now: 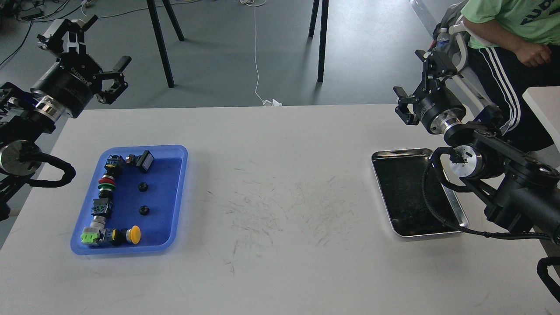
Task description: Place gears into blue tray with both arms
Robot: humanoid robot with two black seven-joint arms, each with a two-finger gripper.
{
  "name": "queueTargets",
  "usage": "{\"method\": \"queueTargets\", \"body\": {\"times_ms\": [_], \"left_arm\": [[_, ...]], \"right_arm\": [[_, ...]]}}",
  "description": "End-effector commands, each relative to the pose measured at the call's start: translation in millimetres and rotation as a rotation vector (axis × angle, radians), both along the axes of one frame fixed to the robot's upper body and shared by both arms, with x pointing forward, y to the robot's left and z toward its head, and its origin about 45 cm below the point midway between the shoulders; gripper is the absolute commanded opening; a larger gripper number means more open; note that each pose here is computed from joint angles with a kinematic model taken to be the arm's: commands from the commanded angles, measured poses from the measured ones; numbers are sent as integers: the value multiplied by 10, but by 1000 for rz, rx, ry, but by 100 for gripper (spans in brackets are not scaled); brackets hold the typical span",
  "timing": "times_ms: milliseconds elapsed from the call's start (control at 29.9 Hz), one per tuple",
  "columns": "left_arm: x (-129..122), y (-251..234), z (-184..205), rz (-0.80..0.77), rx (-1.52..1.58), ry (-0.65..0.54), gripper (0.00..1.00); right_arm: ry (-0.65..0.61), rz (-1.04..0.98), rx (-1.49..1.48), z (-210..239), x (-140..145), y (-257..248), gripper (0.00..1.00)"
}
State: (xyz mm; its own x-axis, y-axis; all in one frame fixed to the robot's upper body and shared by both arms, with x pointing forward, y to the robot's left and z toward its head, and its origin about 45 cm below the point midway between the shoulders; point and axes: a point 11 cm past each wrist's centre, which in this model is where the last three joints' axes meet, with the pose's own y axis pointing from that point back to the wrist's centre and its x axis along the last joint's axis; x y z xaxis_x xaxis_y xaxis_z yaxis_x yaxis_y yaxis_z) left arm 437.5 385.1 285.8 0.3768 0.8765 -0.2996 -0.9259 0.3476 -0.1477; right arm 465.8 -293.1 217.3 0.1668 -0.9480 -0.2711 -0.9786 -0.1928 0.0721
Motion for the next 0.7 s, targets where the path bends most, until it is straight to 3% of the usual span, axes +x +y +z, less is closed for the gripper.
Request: {"method": "queueTargets", "body": {"times_ms": [0, 669], "left_arm": [[-5, 27, 12, 8, -3, -7, 98], [85, 5, -262, 58, -25, 38, 98]], "right_arm": [[-5, -5, 8, 21, 12, 15, 99], [-10, 12, 24, 27, -29, 52, 99]]}}
